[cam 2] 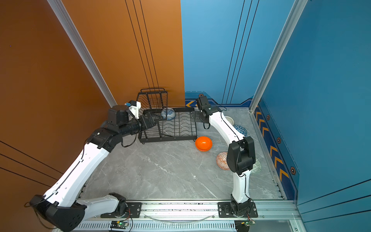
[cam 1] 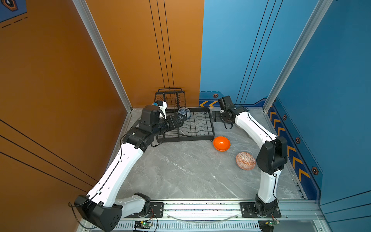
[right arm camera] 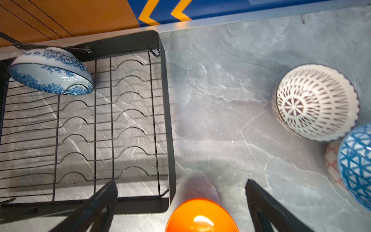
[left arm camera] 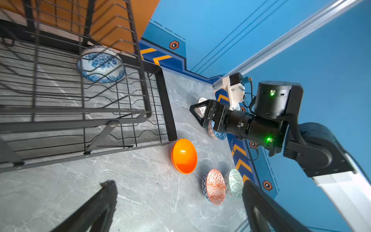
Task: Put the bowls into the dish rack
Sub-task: 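Reach the left gripper toward the orange bowl while the right arm shifts, then grasp the rim of the orange bowl with the left gripper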
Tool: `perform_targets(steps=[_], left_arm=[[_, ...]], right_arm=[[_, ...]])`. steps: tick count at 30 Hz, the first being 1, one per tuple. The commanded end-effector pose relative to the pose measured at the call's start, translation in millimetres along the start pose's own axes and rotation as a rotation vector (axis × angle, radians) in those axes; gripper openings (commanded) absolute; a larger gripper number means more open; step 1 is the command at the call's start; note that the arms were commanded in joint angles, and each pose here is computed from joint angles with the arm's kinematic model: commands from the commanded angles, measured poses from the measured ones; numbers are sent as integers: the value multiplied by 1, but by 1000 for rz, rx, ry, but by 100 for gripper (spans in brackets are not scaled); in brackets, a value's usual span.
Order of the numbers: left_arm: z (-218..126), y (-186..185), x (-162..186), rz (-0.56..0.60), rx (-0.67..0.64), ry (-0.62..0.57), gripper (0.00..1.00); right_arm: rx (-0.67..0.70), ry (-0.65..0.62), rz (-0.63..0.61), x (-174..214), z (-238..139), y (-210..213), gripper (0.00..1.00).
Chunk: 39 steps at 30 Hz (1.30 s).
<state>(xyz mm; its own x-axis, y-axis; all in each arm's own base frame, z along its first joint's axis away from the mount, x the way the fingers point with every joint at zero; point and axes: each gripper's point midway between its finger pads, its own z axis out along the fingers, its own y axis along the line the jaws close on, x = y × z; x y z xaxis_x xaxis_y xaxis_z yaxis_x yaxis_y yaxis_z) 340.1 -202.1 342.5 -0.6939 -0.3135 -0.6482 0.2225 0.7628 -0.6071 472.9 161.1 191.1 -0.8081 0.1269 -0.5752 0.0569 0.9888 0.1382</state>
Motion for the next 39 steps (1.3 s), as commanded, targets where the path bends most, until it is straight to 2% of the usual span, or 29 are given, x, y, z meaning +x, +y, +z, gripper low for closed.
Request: perform_targets(steps=[1,4,9,13,18,27,32,39], left_arm=[[26,0,22,126,-49,84,98],[47,-12,45,169,-40,156,98],[81,-17,92,199,-36,286,98],[113,-13,124,110,-25,375,98],[148,-9,142,-28,-25,404,98],[208,0,197,-171,-155,453,100],[232,15,216,-265,-243,454,96],[252,16,212,-262,-253,436,87]], right_arm=[[19,105,88,34,-1,-24,100],[21,147,130,54,-9,-42,100],[26,194,121,82,-24,-56,100],[4,246,165,100,-22,-59,99],[1,254,222,98,-20,-66,100],[-4,220,310,81,-28,-91,100],[-12,199,353,80,-42,-110,100],[-17,196,384,85,-50,-118,100]])
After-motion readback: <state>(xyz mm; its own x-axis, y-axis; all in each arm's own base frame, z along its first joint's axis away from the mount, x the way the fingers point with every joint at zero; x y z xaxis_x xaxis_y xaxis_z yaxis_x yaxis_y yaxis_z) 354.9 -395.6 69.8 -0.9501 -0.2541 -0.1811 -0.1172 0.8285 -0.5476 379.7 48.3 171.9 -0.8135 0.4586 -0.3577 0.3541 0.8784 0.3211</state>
